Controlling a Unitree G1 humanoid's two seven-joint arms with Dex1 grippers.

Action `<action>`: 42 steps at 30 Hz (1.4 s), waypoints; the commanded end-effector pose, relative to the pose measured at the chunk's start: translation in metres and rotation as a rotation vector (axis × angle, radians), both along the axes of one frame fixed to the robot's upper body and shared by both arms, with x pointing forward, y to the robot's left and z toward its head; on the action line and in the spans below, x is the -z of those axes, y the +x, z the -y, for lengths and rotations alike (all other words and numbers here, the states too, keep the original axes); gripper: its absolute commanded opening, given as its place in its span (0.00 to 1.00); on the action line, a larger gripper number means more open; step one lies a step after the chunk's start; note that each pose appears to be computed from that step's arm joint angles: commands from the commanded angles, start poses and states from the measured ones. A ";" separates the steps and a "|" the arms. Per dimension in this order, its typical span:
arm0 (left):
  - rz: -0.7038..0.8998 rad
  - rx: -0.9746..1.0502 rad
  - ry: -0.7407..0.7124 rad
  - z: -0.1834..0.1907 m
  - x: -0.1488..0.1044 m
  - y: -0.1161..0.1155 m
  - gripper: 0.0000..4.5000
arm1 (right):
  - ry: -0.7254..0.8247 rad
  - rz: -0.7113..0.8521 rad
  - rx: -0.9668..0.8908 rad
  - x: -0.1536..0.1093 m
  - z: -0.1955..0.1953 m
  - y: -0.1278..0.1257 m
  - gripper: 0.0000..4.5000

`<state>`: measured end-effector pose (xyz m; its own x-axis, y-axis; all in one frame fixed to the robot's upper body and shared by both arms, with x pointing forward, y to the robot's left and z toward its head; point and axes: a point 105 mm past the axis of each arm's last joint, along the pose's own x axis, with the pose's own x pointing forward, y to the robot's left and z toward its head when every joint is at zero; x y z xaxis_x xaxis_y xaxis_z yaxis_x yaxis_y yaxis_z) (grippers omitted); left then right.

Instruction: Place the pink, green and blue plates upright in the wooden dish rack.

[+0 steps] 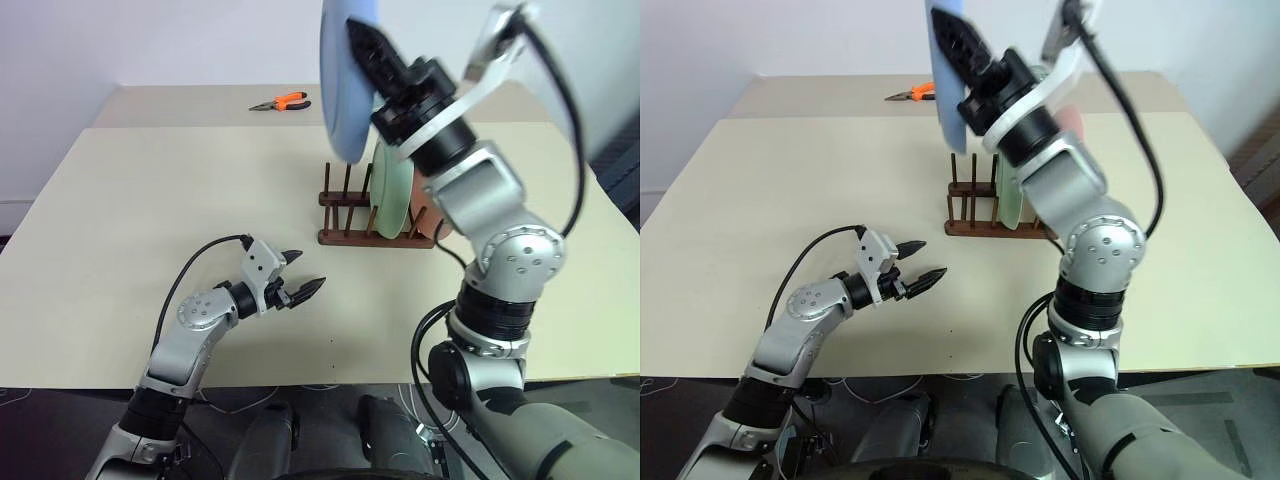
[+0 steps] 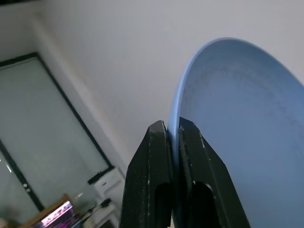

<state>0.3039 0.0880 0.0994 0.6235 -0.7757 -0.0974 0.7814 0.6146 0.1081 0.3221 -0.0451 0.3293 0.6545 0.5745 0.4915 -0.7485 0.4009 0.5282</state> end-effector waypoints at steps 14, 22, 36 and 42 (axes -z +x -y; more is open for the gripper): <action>0.073 0.065 -0.025 -0.005 -0.023 -0.015 0.82 | -0.080 -0.244 0.078 0.048 -0.007 0.035 0.30; 0.088 0.044 -0.010 -0.007 -0.022 -0.013 0.82 | -0.442 0.262 0.262 0.006 0.011 0.002 0.51; 0.100 -0.236 0.114 -0.091 -0.005 0.007 0.82 | -0.883 0.057 0.500 0.099 0.203 -0.045 0.99; 0.115 -0.277 0.141 -0.105 -0.005 0.009 0.82 | -1.082 -0.067 0.523 0.154 0.234 -0.047 0.99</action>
